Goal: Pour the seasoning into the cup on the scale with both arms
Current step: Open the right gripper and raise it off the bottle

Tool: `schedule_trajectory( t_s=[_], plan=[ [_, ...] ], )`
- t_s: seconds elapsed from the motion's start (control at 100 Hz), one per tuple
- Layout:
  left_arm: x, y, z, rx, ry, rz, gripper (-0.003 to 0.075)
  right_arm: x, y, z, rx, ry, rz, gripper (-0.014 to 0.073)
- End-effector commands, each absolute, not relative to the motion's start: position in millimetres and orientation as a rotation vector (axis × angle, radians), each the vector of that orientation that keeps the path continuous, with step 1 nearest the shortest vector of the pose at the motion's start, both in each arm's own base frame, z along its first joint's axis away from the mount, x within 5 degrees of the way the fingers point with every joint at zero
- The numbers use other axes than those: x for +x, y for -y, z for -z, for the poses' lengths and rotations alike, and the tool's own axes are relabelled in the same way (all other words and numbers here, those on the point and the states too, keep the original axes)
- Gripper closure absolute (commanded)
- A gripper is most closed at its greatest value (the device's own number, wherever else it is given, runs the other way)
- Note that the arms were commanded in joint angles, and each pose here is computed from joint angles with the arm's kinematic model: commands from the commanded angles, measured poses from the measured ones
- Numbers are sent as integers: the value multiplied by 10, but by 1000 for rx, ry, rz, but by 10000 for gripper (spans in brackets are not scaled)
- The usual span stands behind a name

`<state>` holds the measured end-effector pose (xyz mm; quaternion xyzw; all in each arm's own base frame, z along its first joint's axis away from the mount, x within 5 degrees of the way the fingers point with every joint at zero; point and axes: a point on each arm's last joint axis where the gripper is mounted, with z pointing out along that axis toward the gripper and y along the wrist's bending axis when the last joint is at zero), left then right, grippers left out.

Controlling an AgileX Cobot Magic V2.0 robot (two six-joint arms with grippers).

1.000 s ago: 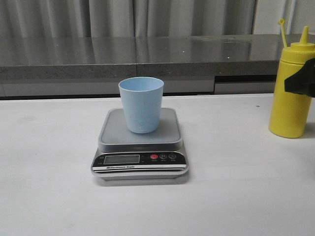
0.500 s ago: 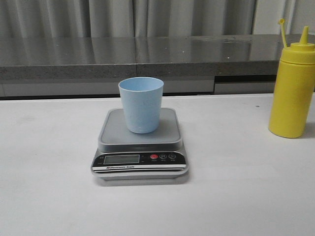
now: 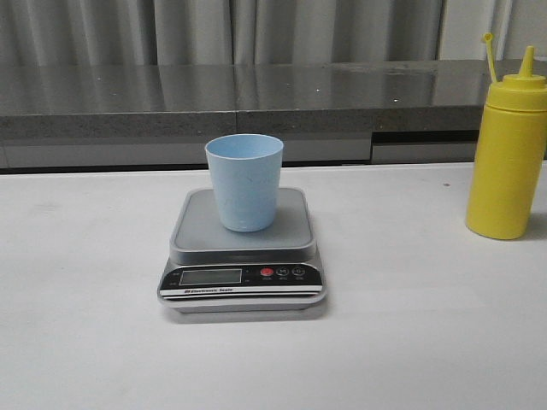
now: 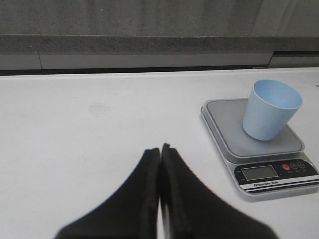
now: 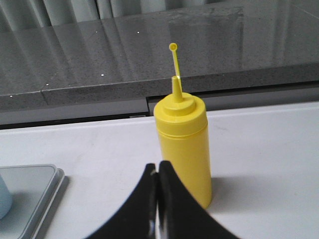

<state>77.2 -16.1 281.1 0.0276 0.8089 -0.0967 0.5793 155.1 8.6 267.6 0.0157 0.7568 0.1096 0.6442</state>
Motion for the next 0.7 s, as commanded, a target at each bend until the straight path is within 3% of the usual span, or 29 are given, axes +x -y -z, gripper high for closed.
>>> schedule_trajectory(
  t_s=[0.0,0.41,0.69],
  plan=[
    [798,159,-2967,36,-1793,246,741,1453,-127,-2796,-3,-1637,-276,662],
    [798,159,-2967,36,-1793,246,741,1101,-183,-2986,-129,-1454,-216,662],
    [798,159,-2967,36,-1793,246,741,1050,-193,-2995,-139,-1450,-206,662]
  ],
)
